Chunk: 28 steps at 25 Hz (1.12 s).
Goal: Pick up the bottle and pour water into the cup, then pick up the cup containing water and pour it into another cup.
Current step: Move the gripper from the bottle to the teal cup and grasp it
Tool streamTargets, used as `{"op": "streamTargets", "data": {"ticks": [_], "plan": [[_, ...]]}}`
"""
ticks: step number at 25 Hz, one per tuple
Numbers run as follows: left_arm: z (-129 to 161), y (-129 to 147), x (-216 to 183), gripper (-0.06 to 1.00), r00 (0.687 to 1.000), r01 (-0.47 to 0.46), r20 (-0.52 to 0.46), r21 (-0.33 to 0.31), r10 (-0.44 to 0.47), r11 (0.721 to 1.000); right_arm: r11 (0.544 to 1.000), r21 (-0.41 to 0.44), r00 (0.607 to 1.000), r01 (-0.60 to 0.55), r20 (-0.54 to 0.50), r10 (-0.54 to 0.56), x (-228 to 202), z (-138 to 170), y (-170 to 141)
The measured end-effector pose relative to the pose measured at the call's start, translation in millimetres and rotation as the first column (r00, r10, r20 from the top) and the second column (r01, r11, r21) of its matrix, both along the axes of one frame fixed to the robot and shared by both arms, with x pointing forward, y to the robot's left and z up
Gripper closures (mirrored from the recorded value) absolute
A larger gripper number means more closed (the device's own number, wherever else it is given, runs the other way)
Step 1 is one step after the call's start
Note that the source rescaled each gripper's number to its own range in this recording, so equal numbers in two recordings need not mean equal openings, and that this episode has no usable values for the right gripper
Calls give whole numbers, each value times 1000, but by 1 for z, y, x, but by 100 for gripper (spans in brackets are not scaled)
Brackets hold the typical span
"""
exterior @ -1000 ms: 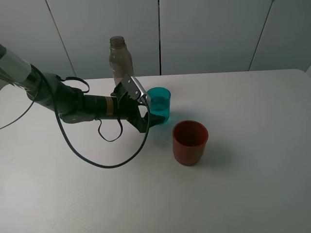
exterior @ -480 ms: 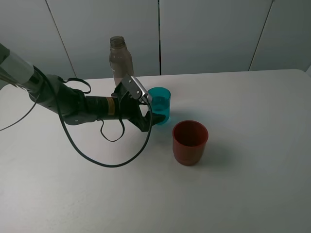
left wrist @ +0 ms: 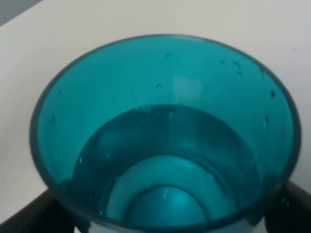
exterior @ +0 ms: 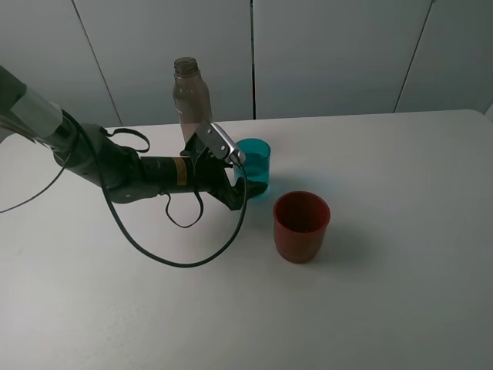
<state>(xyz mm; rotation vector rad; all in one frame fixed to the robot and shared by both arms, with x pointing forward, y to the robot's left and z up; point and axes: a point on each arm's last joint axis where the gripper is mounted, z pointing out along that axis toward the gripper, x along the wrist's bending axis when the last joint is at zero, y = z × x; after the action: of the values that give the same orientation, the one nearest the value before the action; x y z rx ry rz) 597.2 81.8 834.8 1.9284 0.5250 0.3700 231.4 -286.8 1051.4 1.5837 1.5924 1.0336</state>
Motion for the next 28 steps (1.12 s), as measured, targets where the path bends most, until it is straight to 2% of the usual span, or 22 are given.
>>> {"op": "streamTargets", "data": {"ticks": [12, 22, 28], "plan": [[0, -12, 6, -4, 1000, -6, 25, -24, 7, 1000, 1000, 0, 1000, 0, 0, 0, 0, 0, 0], [-10, -16, 7, -4, 1000, -12, -1, -34, 12, 999, 1000, 2, 1000, -1, 0, 1, 0, 0, 0], [-7, -19, 15, -4, 999, -32, -2, -61, 32, 998, 1000, 2, 1000, -1, 0, 1, 0, 0, 0]]}}
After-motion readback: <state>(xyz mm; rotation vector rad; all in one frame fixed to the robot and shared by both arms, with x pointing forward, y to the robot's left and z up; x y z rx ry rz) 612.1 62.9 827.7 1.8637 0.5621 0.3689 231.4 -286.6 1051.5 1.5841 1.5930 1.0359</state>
